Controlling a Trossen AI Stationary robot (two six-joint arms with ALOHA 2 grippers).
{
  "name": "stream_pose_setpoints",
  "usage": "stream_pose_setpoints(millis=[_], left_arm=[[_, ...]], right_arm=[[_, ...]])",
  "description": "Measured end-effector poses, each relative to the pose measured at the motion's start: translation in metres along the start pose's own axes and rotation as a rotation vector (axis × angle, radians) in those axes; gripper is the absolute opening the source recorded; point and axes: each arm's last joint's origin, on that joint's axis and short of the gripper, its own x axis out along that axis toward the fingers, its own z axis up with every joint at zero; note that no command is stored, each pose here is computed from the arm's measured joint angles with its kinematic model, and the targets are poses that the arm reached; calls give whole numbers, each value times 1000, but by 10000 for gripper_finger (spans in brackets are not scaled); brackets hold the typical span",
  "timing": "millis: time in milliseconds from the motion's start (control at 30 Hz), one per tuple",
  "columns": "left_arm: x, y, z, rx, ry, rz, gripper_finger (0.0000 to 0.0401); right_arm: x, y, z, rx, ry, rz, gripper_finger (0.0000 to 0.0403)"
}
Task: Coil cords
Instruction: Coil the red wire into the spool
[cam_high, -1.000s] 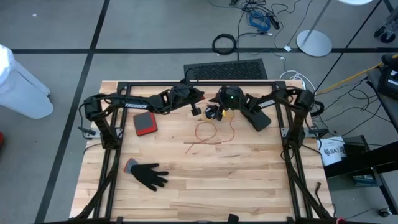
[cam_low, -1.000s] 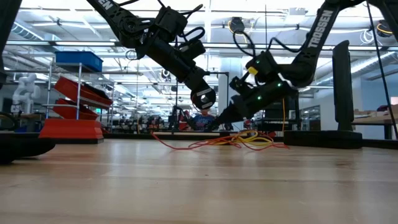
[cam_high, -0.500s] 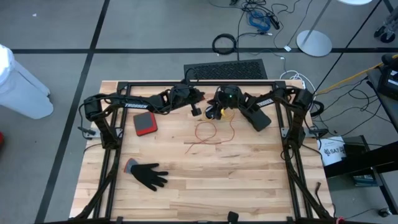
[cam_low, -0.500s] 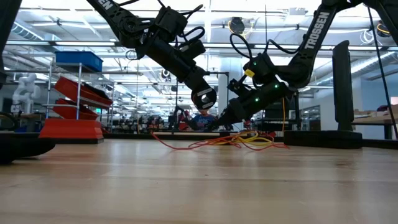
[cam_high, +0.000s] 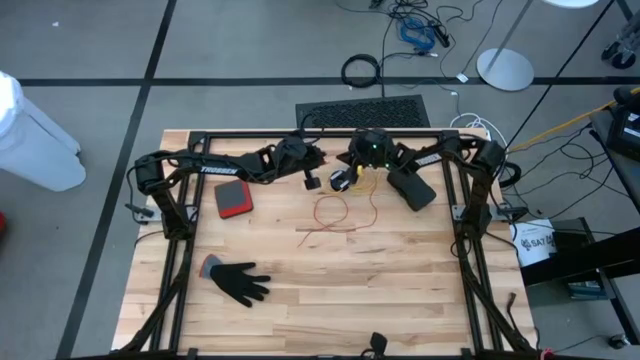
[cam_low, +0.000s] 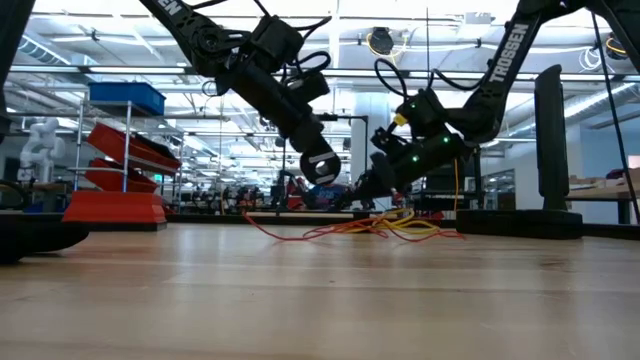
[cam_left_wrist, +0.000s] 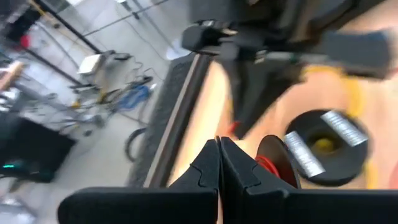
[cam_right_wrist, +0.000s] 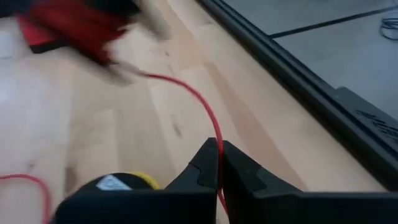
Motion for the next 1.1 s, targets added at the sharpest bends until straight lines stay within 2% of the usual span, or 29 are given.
stream_pose_setpoints(millis=[133,333,467,633,967,1100], left_arm=[[0,1,-1,42,16,16,0],[1,1,-8,60,72,-16,0],[1,5,-7,79,69,26,0],[1,9,-1,103,6,77,0],[0,15,10,70,-99,141,0],[-2,17,17,24,-176,170,0]], right_arm=[[1,5,2,10,-16,26,0],[-4,9,14,24,-73,54,0],[-9,21,27,29,-123,116,0],[-12,40,38,12,-159,170,0],[-10,64,64,-24,-248,228,0],[-9,68,69,-41,-263,219,0]])
